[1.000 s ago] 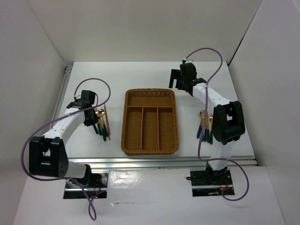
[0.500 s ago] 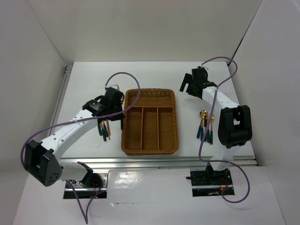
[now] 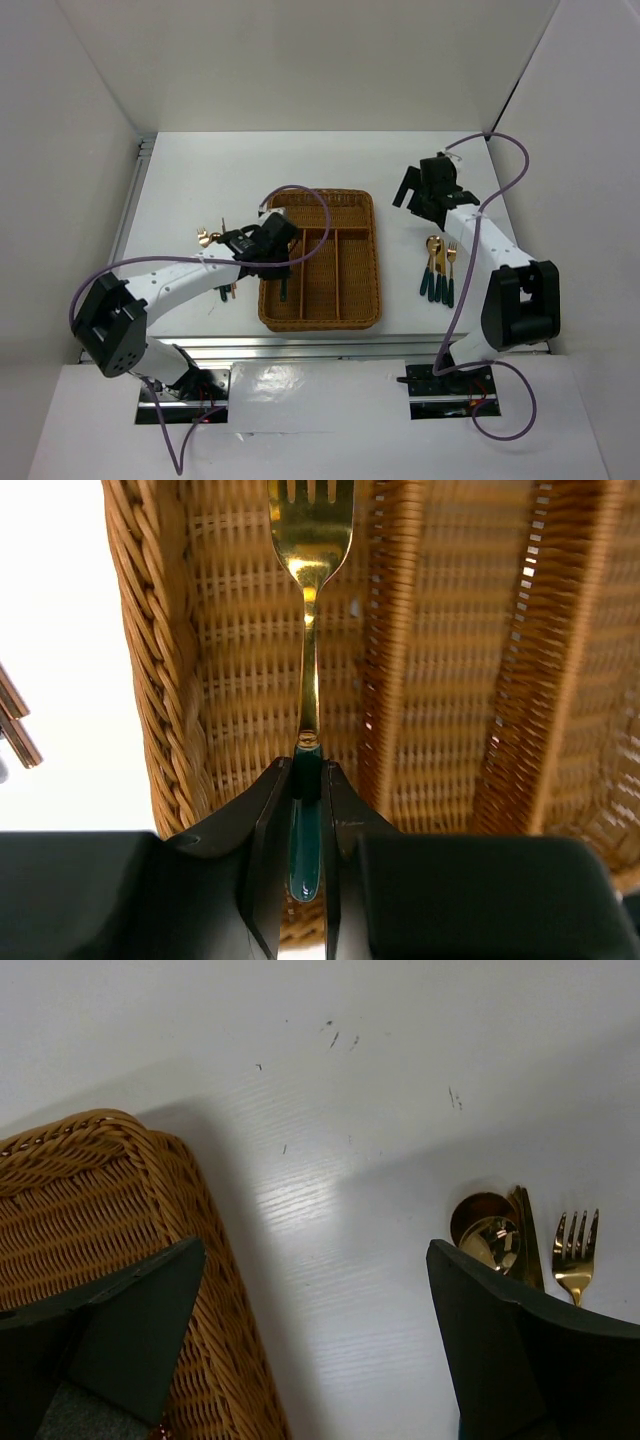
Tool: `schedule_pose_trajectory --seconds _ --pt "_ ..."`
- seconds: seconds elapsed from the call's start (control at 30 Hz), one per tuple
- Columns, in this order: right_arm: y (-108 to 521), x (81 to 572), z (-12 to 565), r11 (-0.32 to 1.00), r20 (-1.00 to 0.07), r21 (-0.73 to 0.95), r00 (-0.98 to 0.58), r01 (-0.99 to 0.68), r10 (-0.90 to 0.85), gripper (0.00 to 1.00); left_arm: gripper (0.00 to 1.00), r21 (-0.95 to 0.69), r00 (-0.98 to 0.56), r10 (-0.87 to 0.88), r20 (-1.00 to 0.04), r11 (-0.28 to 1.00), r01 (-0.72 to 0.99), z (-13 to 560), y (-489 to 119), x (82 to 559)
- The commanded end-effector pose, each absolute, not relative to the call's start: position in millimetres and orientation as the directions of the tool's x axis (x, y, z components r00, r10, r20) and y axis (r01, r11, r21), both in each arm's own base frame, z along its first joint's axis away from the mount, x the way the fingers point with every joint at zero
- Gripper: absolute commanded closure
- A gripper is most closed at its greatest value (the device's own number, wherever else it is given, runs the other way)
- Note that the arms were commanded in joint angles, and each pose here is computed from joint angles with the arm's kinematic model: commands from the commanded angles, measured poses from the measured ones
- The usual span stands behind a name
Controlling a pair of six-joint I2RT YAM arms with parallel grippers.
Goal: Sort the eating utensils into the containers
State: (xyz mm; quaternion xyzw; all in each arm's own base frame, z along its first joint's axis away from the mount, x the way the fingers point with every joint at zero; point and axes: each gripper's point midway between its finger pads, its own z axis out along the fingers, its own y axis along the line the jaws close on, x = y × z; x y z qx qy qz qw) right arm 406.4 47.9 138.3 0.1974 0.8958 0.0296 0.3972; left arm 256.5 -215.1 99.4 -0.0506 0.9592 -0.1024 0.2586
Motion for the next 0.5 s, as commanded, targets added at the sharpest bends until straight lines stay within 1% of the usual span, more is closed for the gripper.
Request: schedule_pose_trajectory --seconds 0.0,0.2,0.27,0.33,0.4,0.47 --pt "42 393 145 0.911 -0.711 0.202 -0.586 0.359 0.388 0.00 0.82 -0.220 -0.839 -0.206 -0.504 0.970 -0.106 90 -216 268" --pt "37 371 133 0.903 -0.681 0.180 -0.613 0.390 0.400 0.00 0.79 -0.220 -0.854 -0.198 -0.480 0.970 -0.101 75 -222 269" --pt "34 364 129 0.899 -0.672 0.169 -0.619 0.404 0.405 0.00 0.77 -0.191 -0.868 -0.178 -0.464 0.977 -0.099 63 -221 268" --pt "33 352 120 0.895 -0.650 0.157 -0.638 0.418 0.412 0.00 0.77 -0.184 -0.871 -0.175 -0.459 0.978 -0.100 63 -221 268" --pt "32 347 121 0.895 -0.654 0.161 -0.634 0.417 0.413 0.00 0.75 -0.170 -0.877 -0.162 -0.453 0.981 -0.094 58 -221 269" --pt "32 340 117 0.893 -0.637 0.161 -0.646 0.421 0.420 0.00 0.71 -0.170 -0.877 -0.162 -0.453 0.981 -0.094 58 -221 269"
